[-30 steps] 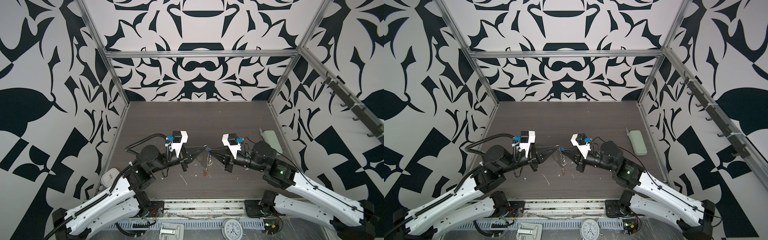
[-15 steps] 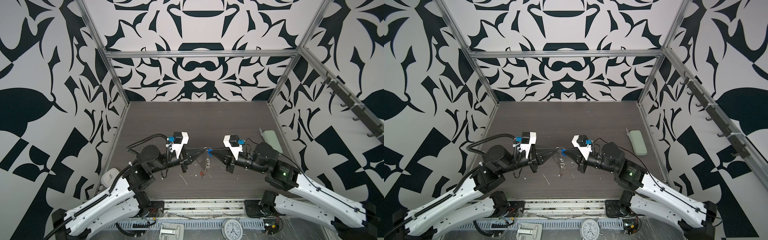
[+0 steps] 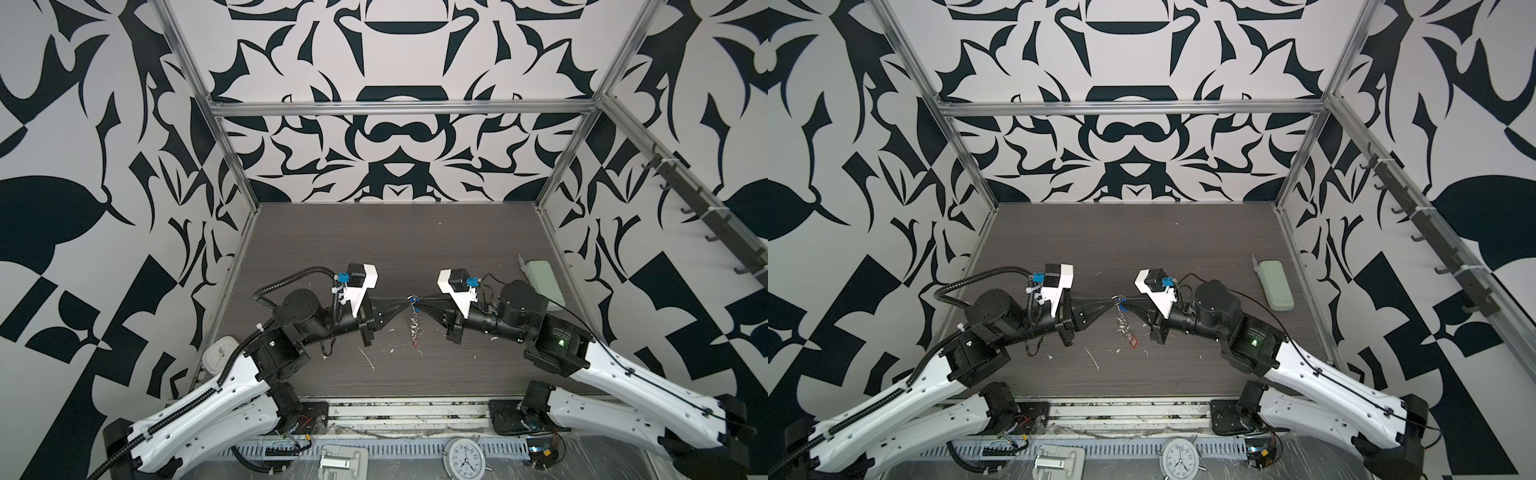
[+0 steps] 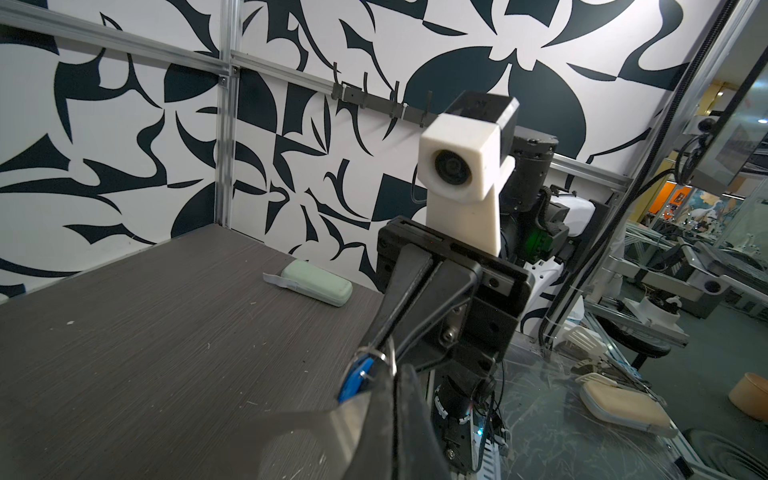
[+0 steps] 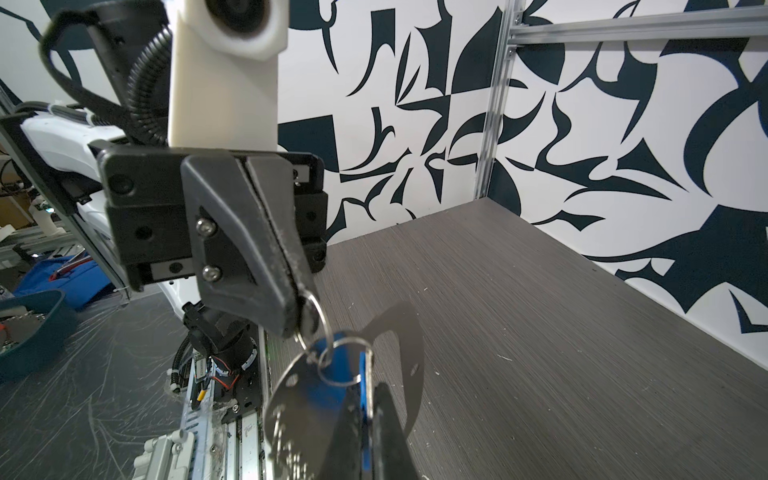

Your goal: Remove the keys from the keyring

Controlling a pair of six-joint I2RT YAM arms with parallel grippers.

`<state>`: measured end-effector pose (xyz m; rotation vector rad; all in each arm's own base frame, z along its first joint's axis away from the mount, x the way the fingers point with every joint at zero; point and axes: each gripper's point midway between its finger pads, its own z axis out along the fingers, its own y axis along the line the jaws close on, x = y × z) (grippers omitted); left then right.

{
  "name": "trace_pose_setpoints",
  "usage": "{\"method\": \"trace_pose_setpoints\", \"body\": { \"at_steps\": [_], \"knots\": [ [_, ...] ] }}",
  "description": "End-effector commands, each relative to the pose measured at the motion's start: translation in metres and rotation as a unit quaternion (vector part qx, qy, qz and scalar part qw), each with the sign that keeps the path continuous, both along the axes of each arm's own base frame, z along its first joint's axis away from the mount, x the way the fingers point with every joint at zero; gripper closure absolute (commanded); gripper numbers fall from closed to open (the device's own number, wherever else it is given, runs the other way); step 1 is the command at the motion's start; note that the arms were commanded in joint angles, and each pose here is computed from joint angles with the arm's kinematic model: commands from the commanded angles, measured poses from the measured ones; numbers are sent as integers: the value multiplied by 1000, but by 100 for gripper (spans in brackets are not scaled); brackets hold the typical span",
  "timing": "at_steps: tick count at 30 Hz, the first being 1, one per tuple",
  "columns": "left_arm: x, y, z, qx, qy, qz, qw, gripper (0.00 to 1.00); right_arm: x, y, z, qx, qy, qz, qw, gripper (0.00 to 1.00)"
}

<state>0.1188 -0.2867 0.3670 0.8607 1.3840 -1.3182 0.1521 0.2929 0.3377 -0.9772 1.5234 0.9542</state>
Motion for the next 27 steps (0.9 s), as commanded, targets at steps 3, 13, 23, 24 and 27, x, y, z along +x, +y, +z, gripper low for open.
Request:
{"method": "trace_pose_setpoints", "body": {
  "at_steps": [3, 13, 23, 24, 27],
  "knots": [
    [-31, 2, 17, -28, -11, -76, 997, 100, 27, -13, 18, 1, -31, -78, 996, 100],
    [-40, 3, 16, -19, 10, -100, 995, 100, 32, -26, 31, -17, -61, -109, 992, 100],
    [-35, 4, 5, 10, 33, -85, 996, 100, 29, -33, 49, -30, -81, -108, 990, 100],
    [-35, 4, 4, 14, 35, -83, 996, 100, 28, -33, 50, -34, -82, -105, 990, 100],
    [-34, 4, 1, 27, 41, -80, 996, 100, 26, -31, 51, -47, -83, -95, 991, 100]
  ]
}}
